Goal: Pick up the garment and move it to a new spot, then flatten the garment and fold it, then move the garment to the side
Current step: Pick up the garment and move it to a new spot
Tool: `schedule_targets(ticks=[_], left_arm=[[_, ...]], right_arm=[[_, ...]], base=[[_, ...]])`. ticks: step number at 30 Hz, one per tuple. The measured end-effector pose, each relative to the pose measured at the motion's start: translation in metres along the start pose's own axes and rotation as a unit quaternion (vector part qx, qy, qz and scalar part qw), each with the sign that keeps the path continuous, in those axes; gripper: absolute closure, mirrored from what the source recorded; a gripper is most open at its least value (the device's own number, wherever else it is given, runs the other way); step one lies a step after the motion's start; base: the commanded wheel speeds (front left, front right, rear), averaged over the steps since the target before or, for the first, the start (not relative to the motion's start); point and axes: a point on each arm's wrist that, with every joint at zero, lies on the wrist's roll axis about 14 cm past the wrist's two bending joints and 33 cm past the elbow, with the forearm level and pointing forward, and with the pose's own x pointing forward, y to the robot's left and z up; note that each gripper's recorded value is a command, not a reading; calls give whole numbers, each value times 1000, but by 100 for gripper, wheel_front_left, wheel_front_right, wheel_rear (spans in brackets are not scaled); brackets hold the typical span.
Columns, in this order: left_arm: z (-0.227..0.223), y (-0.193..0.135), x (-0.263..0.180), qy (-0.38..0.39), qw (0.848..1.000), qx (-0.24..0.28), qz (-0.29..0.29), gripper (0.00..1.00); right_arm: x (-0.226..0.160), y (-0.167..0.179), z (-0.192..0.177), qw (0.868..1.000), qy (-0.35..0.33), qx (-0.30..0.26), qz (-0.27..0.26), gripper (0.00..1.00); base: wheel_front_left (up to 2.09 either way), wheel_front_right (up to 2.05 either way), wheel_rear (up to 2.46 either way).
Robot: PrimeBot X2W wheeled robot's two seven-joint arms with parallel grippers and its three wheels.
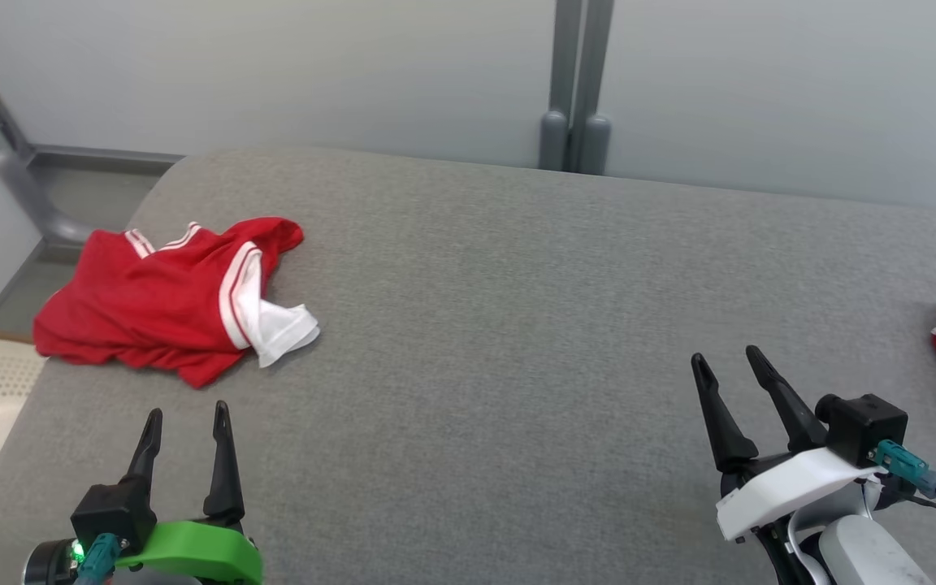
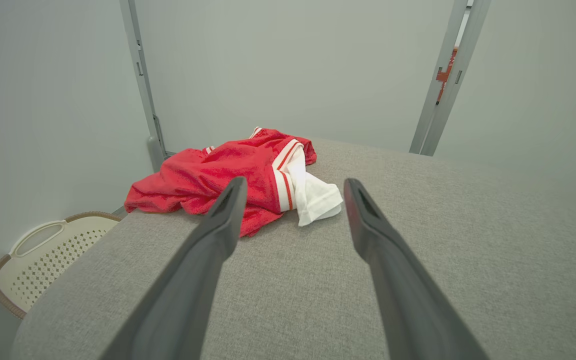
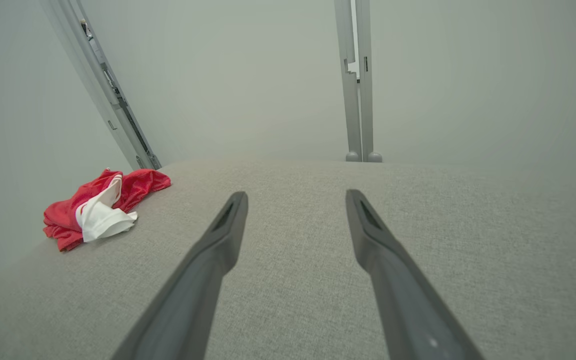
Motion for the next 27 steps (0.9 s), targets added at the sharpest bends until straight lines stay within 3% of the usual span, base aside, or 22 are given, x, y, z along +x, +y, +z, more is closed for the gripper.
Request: schedule_targets(ticks=[8, 16, 22, 27], left_arm=[[3, 50, -32, -4, 997, 5, 78, 0], [6, 74, -52, -9, 993, 6, 119, 0], [11, 70, -38, -9, 995, 12, 103, 0], [45, 61, 11, -13, 998, 19, 61, 0]], right_arm=[[26, 47, -10, 997, 13, 8, 74, 0], [37, 74, -14, 993, 18, 10, 116, 0], [39, 68, -13, 994, 16, 9, 112, 0], [48, 52, -9, 995, 5, 0, 103, 0]], base=[[0, 0, 0], [0, 0, 0], [0, 0, 0], [0, 0, 0]])
